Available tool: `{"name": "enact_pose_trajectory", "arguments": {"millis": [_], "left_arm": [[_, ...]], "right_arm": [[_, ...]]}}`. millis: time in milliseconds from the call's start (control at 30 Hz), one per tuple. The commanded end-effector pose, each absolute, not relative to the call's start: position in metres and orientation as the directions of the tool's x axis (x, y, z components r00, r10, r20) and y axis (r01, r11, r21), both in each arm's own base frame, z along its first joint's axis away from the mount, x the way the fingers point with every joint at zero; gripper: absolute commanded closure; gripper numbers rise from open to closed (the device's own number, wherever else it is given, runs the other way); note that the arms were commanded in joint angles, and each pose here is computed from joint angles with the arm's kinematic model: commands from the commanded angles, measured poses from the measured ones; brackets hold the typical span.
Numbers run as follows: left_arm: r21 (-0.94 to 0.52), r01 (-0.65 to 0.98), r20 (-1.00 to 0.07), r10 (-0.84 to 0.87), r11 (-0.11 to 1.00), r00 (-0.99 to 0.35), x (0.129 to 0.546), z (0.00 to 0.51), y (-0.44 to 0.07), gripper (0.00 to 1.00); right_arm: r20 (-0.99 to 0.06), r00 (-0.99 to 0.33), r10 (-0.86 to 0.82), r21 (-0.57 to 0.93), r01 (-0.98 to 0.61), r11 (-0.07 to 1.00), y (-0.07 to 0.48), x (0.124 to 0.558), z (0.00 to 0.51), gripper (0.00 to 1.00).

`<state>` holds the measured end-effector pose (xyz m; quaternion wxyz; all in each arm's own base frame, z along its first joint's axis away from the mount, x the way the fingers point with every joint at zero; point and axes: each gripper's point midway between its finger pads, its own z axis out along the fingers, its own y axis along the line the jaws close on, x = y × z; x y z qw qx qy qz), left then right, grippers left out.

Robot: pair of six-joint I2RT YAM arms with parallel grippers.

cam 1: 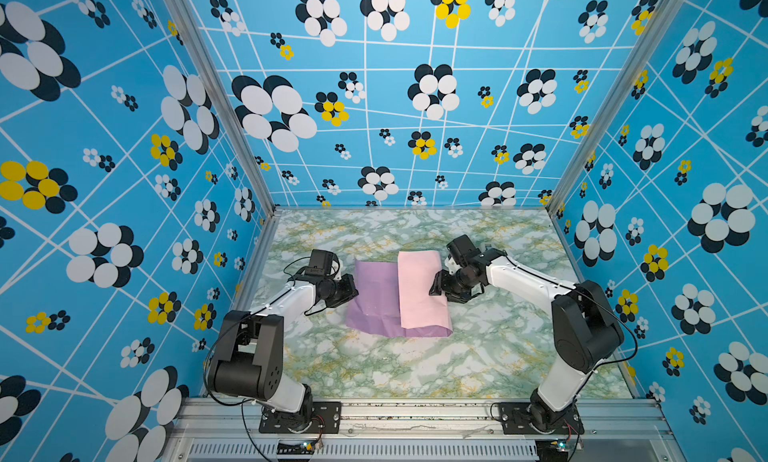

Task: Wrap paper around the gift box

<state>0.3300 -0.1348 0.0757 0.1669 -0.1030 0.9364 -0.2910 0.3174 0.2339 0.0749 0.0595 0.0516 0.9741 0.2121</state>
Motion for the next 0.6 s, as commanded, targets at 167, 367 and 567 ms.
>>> {"name": "enact_pose_trajectory", "arguments": {"millis": [167,367,567], "left_arm": [[-0.529,0.131,-0.372,-0.091,0.838,-0.924,0.319,0.131,-0.192,1.00],[-0.555,0.170,-0.395,-0.078,0.814,-0.915,0.321,0.150,-0.222,1.00],[-0.555,0.198,-0.399,-0.050,0.808,-0.915,0.329,0.164,-0.249,1.00]], "right_arm": [[-0.063,-0.986,0.153,0.300,0.127,0.945,0.208,0.305,0.054,0.39],[-0.075,-0.983,0.166,0.308,0.136,0.942,0.209,0.308,0.057,0.39],[-0.078,-0.982,0.172,0.318,0.139,0.938,0.211,0.308,0.057,0.39]]}}
